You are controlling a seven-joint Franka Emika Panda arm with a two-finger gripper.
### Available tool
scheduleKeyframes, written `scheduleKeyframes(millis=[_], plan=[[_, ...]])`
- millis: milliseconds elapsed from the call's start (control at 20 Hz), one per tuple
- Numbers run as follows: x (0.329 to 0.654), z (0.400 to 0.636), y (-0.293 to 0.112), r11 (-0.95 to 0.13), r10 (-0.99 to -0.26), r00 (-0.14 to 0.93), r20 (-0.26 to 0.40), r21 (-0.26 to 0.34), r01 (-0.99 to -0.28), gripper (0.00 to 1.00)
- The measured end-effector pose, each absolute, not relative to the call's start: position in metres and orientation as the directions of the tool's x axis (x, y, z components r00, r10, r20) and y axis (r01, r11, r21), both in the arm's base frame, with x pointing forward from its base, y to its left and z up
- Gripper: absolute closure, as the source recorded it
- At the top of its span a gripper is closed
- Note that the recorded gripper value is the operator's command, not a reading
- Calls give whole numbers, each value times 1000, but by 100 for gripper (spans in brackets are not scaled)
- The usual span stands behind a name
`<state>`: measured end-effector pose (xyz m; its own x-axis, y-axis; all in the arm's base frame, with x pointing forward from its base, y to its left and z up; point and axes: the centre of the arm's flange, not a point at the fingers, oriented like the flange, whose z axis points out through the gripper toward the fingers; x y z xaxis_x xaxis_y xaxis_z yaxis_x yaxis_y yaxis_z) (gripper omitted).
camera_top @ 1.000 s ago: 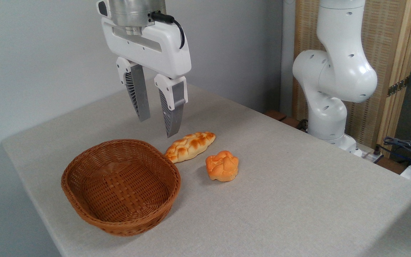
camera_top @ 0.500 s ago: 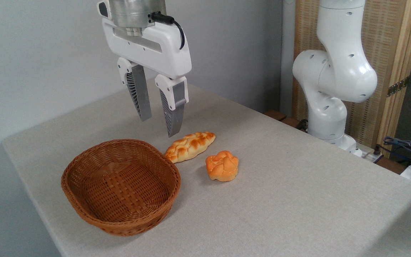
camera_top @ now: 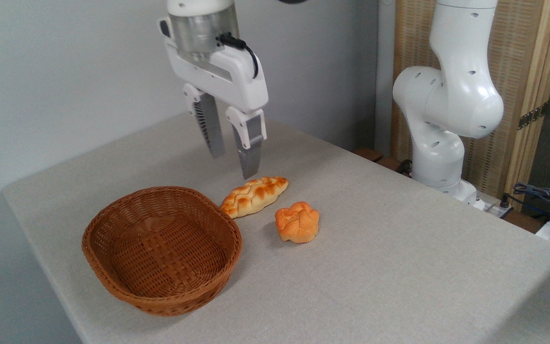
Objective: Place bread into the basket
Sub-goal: 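Lower the open gripper down onto the braided bread loaf, then close the gripper on the middle of the braided loaf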
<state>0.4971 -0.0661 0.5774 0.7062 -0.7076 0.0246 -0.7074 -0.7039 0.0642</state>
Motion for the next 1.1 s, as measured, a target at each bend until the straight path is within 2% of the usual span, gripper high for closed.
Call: scheduleKeyframes(millis=[250,450,600,750,800,900,950,1000,1100], plan=[[462,527,-112,-639,-767,640,-32,126,-759,0],[447,479,-141,-596,-802,594,-58,129,-792,0],[438,445,-150,-582,-813,580,-61,120,-804,0],[435,426,-153,-588,-807,589,-41,131,-798,1],[435,423,-156,-593,-802,596,-26,144,-792,10],[436,420,-158,-600,-795,606,-12,161,-784,46],[436,418,-159,-601,-794,608,-12,167,-782,57],[437,416,-159,-602,-793,609,-13,171,-780,68],[437,412,-160,-603,-791,611,-16,181,-777,79]])
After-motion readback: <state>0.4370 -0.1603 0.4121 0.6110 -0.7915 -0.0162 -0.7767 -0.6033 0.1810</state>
